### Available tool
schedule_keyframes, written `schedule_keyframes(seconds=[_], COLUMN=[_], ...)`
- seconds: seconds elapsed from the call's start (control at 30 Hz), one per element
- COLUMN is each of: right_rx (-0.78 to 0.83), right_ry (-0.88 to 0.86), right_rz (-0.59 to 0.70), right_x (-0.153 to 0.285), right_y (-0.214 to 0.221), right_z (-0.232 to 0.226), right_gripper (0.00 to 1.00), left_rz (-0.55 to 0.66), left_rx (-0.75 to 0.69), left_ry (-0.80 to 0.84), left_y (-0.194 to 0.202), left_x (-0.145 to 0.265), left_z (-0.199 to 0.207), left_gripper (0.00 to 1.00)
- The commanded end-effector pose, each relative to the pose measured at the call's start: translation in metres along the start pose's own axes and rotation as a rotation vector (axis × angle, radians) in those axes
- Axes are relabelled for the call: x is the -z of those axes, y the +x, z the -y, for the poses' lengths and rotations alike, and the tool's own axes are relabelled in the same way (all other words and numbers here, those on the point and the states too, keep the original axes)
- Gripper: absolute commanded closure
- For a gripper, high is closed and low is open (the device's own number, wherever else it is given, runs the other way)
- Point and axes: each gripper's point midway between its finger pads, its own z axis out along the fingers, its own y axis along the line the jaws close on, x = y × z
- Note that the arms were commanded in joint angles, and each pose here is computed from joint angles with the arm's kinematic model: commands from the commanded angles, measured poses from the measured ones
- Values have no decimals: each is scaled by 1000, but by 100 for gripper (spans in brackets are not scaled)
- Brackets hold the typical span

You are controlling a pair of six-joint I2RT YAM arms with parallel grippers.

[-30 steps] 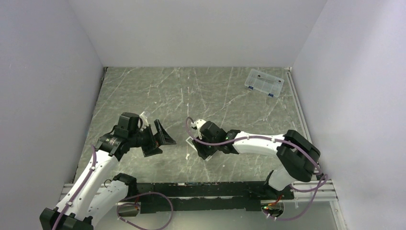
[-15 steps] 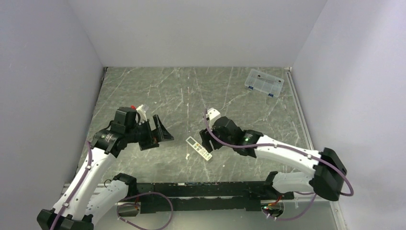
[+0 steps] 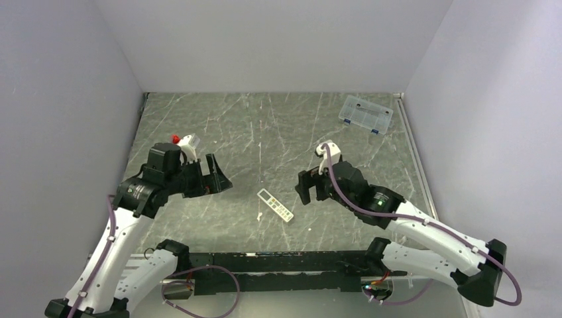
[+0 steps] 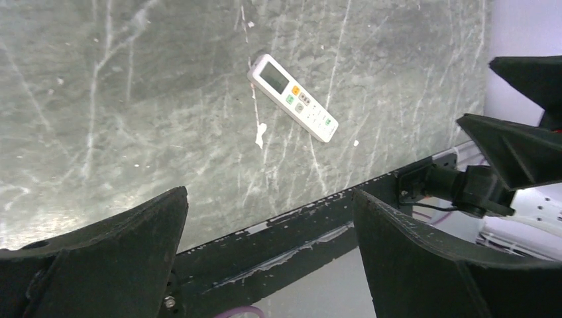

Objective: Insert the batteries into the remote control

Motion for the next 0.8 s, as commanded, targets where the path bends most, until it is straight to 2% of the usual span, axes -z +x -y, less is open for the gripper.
schedule_keyframes(seconds=[0.0, 0.37, 0.57, 0.7, 0.77], right_rx=[-71, -157, -169, -149, -166], right_ry=[106, 234, 214, 122, 147], right_rz=[59, 96, 128, 173, 180], right_x=[24, 51, 59, 67, 68], right_y=[-19, -22, -23, -33, -35], right_z=[20, 47, 47, 36, 39], right_gripper=[0, 0, 0, 0, 0], left_rz=[101, 207, 219, 214, 205], left_rx=[-70, -122, -152, -151, -149], left_ry=[-54, -99, -35, -31, -30], left_y=[-18, -23, -22, -21, -20], left_x=[19, 28, 26, 22, 20], left_z=[-5, -18, -10, -10, -10], left_gripper=[0, 1, 1, 0, 1])
